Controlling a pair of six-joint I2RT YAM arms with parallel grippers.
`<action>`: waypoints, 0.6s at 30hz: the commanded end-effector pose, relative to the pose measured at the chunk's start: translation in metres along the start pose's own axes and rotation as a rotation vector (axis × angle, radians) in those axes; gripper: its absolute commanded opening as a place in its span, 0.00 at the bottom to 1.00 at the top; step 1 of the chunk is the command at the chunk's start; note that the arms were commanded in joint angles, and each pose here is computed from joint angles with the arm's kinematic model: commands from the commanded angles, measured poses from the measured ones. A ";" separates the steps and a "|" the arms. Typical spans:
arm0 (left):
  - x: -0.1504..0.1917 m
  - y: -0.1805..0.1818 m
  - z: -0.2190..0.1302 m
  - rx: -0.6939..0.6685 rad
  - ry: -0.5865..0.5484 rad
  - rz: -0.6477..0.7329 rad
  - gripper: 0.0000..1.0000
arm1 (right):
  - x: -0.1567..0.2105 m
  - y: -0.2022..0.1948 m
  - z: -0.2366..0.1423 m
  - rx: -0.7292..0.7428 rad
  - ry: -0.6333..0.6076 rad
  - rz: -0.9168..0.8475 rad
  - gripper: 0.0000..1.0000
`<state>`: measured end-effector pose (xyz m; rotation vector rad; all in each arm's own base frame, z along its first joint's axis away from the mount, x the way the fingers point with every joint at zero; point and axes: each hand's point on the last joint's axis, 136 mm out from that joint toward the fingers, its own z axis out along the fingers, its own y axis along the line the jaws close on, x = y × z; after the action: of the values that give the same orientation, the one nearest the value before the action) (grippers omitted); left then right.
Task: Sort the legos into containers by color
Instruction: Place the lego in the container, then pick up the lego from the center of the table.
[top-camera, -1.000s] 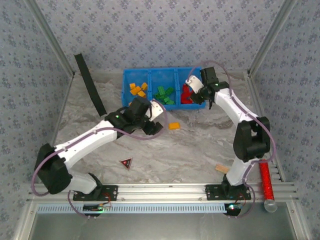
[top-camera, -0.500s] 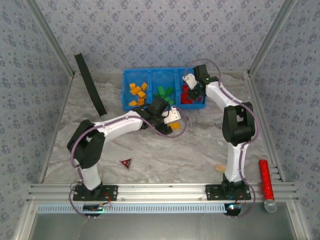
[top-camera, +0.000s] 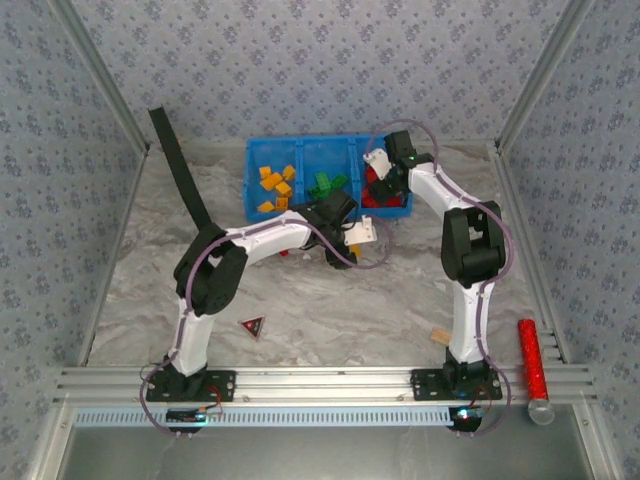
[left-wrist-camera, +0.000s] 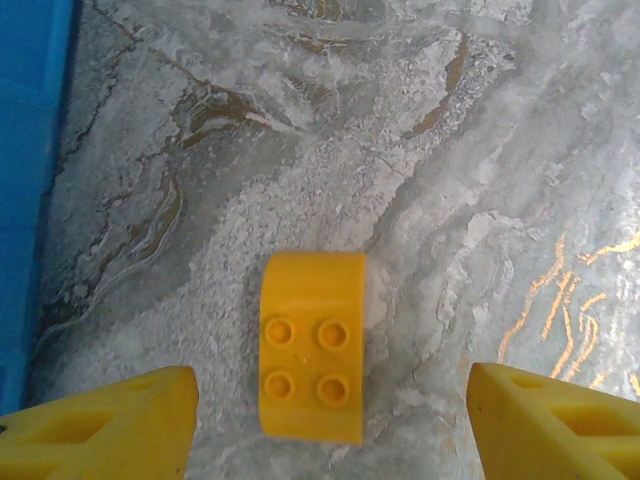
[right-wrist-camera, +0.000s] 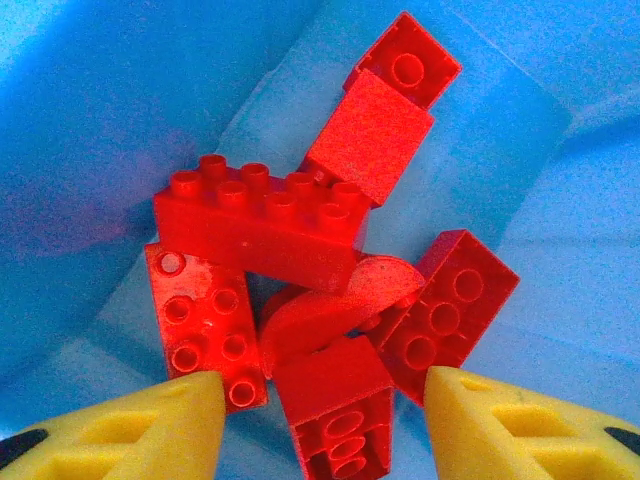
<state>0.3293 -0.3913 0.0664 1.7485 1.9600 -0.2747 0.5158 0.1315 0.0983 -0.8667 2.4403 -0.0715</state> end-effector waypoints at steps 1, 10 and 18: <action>-0.005 -0.008 0.008 0.053 0.003 0.046 0.71 | -0.012 -0.006 -0.022 -0.001 -0.041 0.032 0.58; 0.013 -0.007 0.026 0.073 0.070 0.027 0.69 | -0.016 -0.009 -0.056 0.008 -0.091 0.067 0.62; 0.031 -0.011 0.037 0.074 0.136 0.002 0.52 | -0.011 -0.021 -0.080 0.056 -0.105 0.111 0.62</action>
<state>0.3261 -0.3890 0.0292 1.8281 2.0285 -0.2694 0.5047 0.1207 0.1669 -0.7439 2.3507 -0.0468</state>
